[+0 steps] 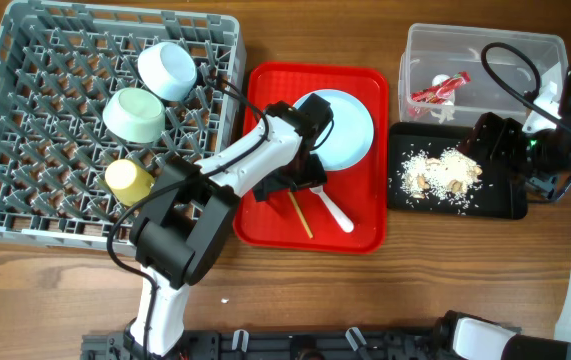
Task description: Sort waste into correct bins and load items into the dishwasher rack
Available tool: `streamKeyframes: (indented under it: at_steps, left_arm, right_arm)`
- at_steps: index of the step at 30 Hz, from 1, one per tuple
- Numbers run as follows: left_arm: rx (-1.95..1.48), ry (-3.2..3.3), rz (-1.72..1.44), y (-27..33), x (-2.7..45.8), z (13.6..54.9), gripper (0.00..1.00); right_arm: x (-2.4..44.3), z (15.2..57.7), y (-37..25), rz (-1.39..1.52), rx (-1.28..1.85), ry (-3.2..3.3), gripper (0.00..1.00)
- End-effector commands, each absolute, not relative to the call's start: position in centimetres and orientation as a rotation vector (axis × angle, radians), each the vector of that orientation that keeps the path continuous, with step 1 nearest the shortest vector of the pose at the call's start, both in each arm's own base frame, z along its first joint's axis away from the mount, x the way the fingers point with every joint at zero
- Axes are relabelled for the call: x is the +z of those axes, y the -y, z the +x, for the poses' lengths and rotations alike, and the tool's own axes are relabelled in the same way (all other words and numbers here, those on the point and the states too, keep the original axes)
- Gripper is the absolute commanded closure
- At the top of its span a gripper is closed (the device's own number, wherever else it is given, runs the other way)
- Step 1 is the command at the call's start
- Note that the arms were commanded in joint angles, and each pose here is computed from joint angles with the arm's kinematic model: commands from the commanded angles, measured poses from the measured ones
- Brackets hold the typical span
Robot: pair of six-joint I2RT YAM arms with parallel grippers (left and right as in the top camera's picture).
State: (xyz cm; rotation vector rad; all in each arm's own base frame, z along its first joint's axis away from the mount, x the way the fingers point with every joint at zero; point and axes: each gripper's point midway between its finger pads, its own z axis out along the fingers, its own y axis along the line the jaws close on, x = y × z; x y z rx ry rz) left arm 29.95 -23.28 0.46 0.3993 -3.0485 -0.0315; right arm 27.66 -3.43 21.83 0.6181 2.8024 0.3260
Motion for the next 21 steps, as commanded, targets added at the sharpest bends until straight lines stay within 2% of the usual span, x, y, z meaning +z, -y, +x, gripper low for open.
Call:
streamKeyframes:
  at_steps: [1, 5, 10, 14, 20, 21]
  left_arm:
    - [-0.116, 3.021, 0.42, 22.1, -1.0, 29.0, 0.15]
    - [-0.116, 3.021, 0.423, 22.0, -1.0, 29.1, 0.21]
    - [-0.112, 3.008, 0.498, 20.6, -1.0, 30.2, 0.19]
    - [-0.111, 3.0, 0.563, 19.2, -1.0, 31.1, 0.23]
    - [-0.09, 3.013, 0.597, 18.8, -1.0, 32.0, 0.52]
    - [-0.086, 3.016, 0.596, 18.9, -1.0, 32.1, 0.61]
  right_arm:
    - [22.7, 27.7, 3.4, 0.589, 0.325, -2.777, 0.0]
    - [22.7, 27.7, 3.4, 0.589, 0.325, -2.777, 0.0]
    - [22.7, 27.7, 3.4, 0.589, 0.325, -2.777, 0.0]
    - [22.7, 27.7, 3.4, 0.59, 0.326, -2.777, 0.0]
    - [22.7, 27.7, 3.4, 0.59, 0.326, -2.777, 0.0]
    - [22.7, 27.7, 3.4, 0.589, 0.325, -2.777, 0.0]
